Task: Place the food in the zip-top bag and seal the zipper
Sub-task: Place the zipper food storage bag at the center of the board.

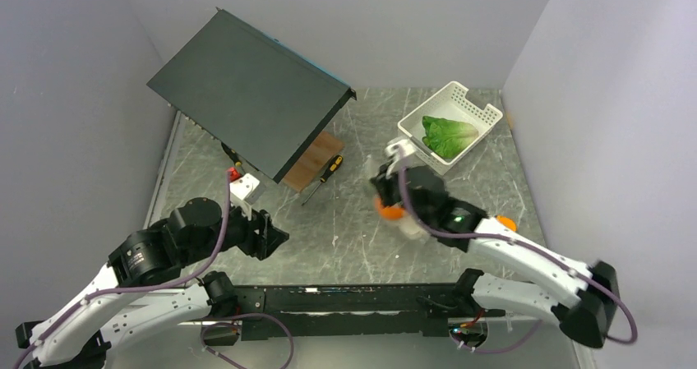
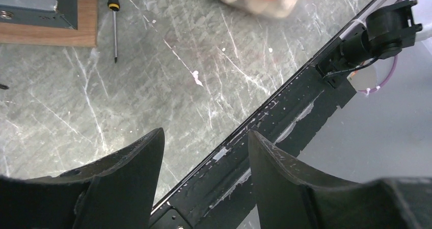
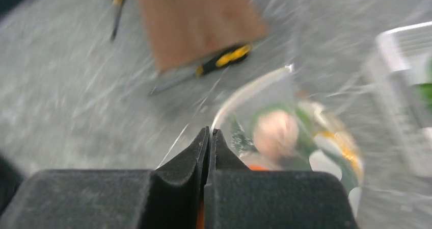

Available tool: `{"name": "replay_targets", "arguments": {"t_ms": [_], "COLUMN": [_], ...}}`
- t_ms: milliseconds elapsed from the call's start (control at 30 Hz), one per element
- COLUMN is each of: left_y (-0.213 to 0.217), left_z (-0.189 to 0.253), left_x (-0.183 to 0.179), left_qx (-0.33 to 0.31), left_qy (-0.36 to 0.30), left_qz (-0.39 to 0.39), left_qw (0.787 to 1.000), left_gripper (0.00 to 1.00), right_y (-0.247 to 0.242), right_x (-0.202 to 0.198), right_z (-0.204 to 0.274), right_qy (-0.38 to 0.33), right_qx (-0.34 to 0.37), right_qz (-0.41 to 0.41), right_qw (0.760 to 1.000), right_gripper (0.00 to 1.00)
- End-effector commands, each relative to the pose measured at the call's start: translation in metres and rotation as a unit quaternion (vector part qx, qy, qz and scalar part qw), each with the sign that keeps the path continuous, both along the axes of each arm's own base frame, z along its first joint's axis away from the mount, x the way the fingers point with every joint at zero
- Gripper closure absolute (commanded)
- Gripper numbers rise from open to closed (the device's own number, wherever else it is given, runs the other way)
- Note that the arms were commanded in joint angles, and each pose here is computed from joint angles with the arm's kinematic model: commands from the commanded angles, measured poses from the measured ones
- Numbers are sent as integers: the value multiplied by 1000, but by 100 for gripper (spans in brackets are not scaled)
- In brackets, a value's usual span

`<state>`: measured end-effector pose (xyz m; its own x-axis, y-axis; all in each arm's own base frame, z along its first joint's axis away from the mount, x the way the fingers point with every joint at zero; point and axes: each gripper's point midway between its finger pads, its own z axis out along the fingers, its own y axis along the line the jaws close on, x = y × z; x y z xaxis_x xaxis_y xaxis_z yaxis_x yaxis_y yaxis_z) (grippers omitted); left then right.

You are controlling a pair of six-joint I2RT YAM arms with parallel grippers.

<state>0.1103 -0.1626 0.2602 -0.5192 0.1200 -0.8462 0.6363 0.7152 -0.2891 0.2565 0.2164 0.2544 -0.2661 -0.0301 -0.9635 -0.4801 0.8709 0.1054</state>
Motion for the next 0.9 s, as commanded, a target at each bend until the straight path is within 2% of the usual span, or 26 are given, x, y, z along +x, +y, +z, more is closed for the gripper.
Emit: {"name": "replay_targets", "arguments": {"t_ms": [0, 167, 233, 300, 400, 700, 733, 767, 867], "left_y": [-8, -2, 0, 1, 1, -2, -2, -2, 0], "left_z": [10, 9, 13, 16, 19, 13, 13, 14, 18], "left_x": [-3, -5, -4, -3, -2, -3, -3, -4, -3], "left_qx": [-32, -33, -37, -41, -46, -45, -45, -45, -48], "left_qy": [3, 3, -3, -8, -12, -2, -1, 0, -5], "left_qz": [-7, -1, 4, 7, 10, 6, 6, 5, 8], "left_qw": [999, 999, 999, 999, 999, 999, 999, 999, 999], "left_gripper": [34, 30, 29, 27, 26, 26, 26, 26, 23], "right_y": [76, 114, 121, 123, 119, 115, 116, 116, 118], "right_x": [-41, -74, -81, -84, -79, -77, -79, -80, -81], "right_z": [-40, -68, -71, -69, -63, -70, -70, -71, -67], "right_qy": [36, 84, 96, 97, 90, 95, 96, 97, 102], "right_qx": [22, 26, 31, 35, 35, 19, 18, 16, 16], "right_qz": [129, 190, 209, 217, 202, 193, 198, 202, 205], "right_qw": [991, 978, 973, 971, 975, 976, 975, 975, 973], "right_gripper": [100, 100, 96, 97, 100, 100, 98, 91, 63]}}
